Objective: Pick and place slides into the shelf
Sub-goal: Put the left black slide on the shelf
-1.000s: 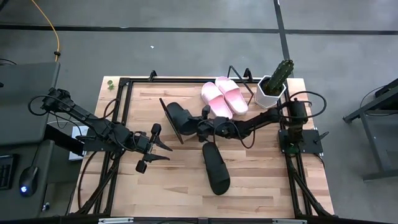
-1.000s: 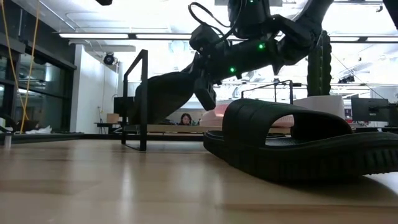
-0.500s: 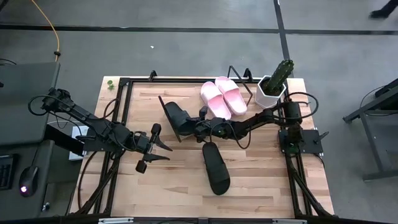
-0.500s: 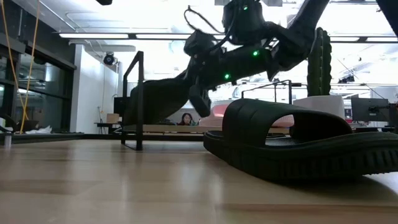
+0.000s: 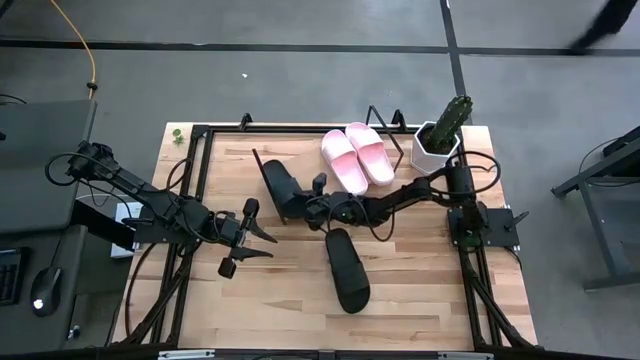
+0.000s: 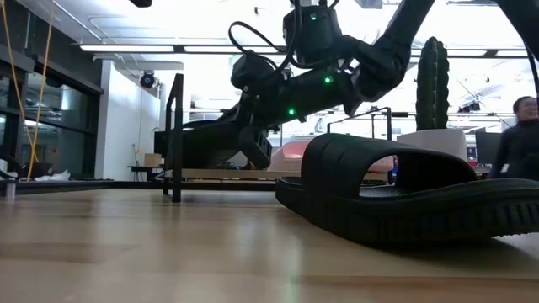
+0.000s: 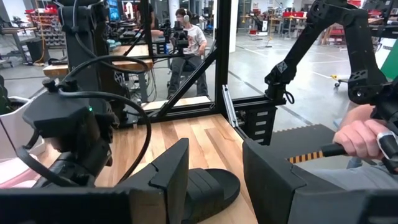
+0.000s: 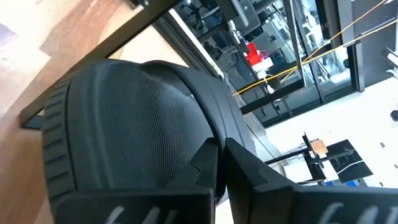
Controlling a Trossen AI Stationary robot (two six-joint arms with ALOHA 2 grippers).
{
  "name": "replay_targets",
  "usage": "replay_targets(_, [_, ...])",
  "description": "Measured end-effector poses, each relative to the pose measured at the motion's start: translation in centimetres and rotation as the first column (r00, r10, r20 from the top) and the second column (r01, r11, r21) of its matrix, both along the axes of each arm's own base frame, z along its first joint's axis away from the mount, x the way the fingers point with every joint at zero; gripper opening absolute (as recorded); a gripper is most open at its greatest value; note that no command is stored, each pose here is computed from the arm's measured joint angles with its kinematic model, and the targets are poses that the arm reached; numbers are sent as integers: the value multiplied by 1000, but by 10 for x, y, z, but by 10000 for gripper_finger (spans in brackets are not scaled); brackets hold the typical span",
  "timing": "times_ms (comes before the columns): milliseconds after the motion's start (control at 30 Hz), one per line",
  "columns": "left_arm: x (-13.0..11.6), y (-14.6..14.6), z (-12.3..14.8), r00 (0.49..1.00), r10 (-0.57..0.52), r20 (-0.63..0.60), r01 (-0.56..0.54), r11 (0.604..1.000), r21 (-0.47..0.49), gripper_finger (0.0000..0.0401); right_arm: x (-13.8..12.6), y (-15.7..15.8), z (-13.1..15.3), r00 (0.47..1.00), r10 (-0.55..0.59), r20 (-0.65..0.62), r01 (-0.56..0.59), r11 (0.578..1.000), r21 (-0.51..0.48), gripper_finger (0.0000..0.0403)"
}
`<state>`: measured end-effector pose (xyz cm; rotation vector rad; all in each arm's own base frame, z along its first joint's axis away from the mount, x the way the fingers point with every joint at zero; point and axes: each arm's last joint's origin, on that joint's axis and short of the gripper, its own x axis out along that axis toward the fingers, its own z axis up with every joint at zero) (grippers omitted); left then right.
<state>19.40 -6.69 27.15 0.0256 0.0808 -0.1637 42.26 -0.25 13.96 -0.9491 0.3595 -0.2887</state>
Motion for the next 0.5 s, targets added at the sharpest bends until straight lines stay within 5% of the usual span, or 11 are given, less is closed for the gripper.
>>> replay_targets(500, [0, 0, 0, 1000, 0, 0, 0, 1000, 0, 134, -1, 2, -5, 998, 15, -54, -15, 1000, 9, 0])
